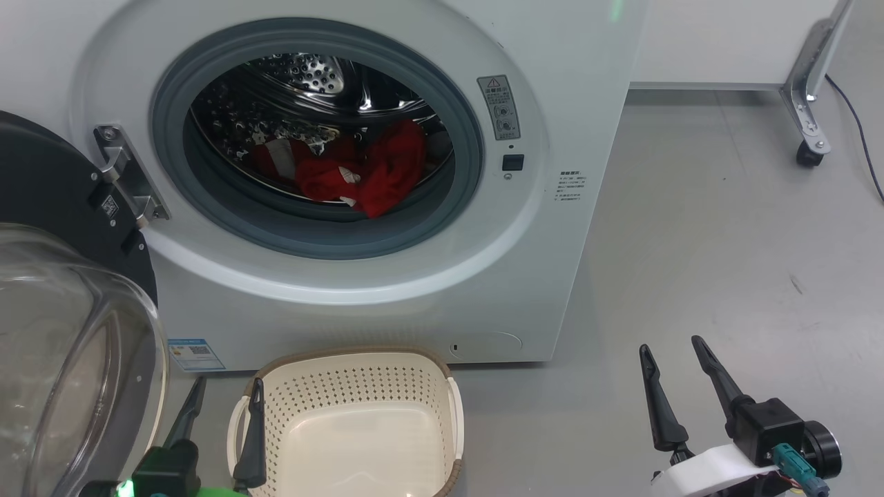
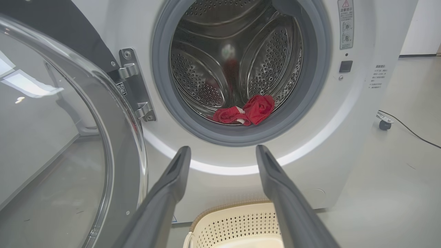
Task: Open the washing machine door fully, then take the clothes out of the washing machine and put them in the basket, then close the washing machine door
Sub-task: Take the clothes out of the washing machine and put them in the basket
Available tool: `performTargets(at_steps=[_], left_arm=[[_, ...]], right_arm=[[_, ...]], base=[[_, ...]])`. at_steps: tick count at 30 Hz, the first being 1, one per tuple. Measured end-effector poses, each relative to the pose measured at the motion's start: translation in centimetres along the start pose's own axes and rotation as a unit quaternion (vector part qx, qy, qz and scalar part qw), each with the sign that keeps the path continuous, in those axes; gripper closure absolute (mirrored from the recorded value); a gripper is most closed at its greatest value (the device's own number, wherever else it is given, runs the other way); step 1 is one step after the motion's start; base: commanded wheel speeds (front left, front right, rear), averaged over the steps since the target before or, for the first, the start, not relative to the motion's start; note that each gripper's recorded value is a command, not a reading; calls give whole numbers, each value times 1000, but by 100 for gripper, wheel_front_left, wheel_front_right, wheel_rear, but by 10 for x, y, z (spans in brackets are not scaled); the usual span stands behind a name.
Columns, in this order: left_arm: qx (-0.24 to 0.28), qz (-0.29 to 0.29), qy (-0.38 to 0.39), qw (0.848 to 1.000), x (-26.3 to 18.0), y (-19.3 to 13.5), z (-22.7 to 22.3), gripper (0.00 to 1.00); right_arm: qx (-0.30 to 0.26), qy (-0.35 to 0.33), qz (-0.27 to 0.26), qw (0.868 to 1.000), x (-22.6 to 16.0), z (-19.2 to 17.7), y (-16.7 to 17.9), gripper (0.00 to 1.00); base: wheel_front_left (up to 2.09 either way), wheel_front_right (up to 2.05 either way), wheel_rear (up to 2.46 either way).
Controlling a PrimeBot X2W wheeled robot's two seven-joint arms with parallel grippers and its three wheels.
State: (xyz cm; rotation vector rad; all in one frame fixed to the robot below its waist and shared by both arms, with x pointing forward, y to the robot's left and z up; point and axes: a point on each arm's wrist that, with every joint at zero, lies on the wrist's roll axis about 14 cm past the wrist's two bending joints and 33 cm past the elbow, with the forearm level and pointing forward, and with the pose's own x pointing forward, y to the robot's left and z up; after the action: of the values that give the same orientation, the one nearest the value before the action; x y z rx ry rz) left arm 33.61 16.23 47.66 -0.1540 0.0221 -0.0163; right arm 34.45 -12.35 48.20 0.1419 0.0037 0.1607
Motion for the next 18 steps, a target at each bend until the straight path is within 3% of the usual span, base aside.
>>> performTargets(at_steps=[8,18], left_arm=[[-3,-9,9,1000,2,-5,-5,0],[-15,-68,19,997,33,-35,-10,0]], right_arm=[[1,5,-1,1000,2,-3,-1,0],[-1,21,-4,1000,9,-13,-5,0]], base=[[0,0,0],[0,0,0]])
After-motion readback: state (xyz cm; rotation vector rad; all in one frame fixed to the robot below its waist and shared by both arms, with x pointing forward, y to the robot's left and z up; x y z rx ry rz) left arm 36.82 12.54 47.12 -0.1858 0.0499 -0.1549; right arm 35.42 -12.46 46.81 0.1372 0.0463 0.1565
